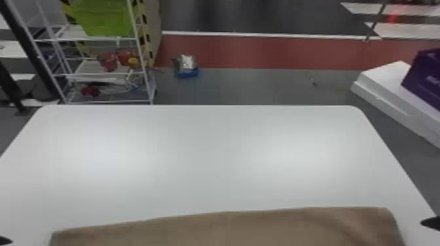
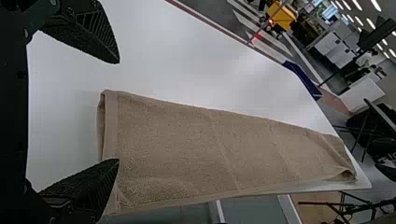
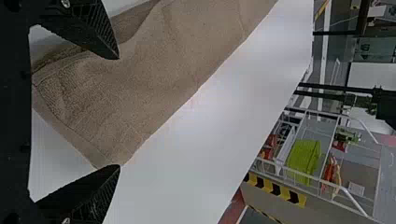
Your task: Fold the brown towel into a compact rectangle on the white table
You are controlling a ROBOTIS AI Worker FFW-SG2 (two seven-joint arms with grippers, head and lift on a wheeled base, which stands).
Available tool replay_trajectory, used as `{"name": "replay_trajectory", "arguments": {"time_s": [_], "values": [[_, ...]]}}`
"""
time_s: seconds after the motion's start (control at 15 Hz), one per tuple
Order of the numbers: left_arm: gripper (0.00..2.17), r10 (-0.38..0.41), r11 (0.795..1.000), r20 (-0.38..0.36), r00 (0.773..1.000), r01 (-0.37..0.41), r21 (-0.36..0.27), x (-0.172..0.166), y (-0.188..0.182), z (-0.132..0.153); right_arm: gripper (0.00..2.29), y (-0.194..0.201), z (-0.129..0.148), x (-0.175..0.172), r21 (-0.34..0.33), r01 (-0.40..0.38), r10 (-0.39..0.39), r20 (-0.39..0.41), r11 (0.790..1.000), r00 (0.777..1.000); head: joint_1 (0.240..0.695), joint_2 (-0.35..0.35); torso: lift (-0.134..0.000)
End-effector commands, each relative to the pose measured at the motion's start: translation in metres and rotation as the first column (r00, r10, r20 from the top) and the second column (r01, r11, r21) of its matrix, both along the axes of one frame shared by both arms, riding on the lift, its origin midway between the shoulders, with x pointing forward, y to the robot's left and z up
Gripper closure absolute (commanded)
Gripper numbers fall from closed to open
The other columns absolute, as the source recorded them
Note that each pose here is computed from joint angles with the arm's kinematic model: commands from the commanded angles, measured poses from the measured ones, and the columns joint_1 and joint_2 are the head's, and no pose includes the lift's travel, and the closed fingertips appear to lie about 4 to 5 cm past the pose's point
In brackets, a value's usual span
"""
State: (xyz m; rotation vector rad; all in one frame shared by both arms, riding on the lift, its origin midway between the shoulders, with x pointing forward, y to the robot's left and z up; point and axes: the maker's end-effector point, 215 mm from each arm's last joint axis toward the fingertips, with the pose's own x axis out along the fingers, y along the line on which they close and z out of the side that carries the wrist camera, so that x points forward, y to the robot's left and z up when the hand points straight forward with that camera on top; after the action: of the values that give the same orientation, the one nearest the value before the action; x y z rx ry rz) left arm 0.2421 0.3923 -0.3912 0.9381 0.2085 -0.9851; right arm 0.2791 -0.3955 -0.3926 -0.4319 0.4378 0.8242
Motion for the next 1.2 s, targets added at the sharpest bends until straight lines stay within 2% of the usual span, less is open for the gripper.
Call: {"name": "replay_trajectory", "arguments": {"time_s": [0.0,0.13,0.27,0.4,0.53,0.73,0.8,0.93,1.13], "values": [[0.15,-0.008,1.0,-0.009,1.0,0.008,0.002,-0.002,-0.001,-0.002,0.05,0.016,-0.003,-0.002,0.015,-0.026,0.026,-0.006,1.0,1.0,0.695,-0.012,-0.123],[0.15,-0.008,1.0,-0.009,1.0,0.008,0.002,-0.002,-0.001,-0.002,0.07,0.031,-0.012,-0.002,-0.014,-0.063,0.062,-0.032,0.998,0.998,0.695,0.012,-0.123],[0.15,-0.008,1.0,-0.009,1.0,0.008,0.002,-0.002,-0.001,-0.002,0.08,0.045,-0.025,-0.006,-0.085,-0.128,0.123,-0.056,0.988,0.991,0.695,0.038,-0.123],[0.15,-0.003,1.0,-0.01,1.0,0.003,-0.006,-0.002,-0.001,-0.002,0.08,0.046,-0.027,-0.007,-0.064,-0.119,0.114,-0.067,0.991,0.991,0.695,0.083,-0.123],[0.15,-0.01,1.0,-0.012,1.0,0.01,-0.011,0.0,-0.004,-0.004,0.1,0.047,-0.023,-0.004,0.002,-0.085,0.085,-0.075,0.996,0.994,0.695,0.096,-0.123],[0.15,-0.012,1.0,-0.011,1.0,0.012,-0.011,0.0,-0.005,-0.004,0.14,0.048,-0.03,0.0,0.002,-0.08,0.08,-0.101,0.997,0.992,0.695,0.094,-0.123],[0.15,-0.012,1.0,-0.009,1.0,0.012,-0.011,0.001,-0.006,-0.003,0.14,0.05,-0.033,0.0,-0.016,-0.091,0.089,-0.111,0.996,0.99,0.695,0.093,-0.123],[0.15,-0.006,1.0,-0.01,1.0,0.006,-0.006,0.0,-0.002,-0.002,0.18,0.059,-0.045,-0.005,-0.093,-0.146,0.132,-0.148,0.985,0.98,0.695,0.095,-0.123],[0.15,-0.004,1.0,-0.011,1.0,0.004,-0.003,-0.001,0.0,-0.002,0.21,0.059,-0.028,0.003,-0.124,-0.145,0.129,-0.132,0.982,0.983,0.695,0.125,-0.123]]}}
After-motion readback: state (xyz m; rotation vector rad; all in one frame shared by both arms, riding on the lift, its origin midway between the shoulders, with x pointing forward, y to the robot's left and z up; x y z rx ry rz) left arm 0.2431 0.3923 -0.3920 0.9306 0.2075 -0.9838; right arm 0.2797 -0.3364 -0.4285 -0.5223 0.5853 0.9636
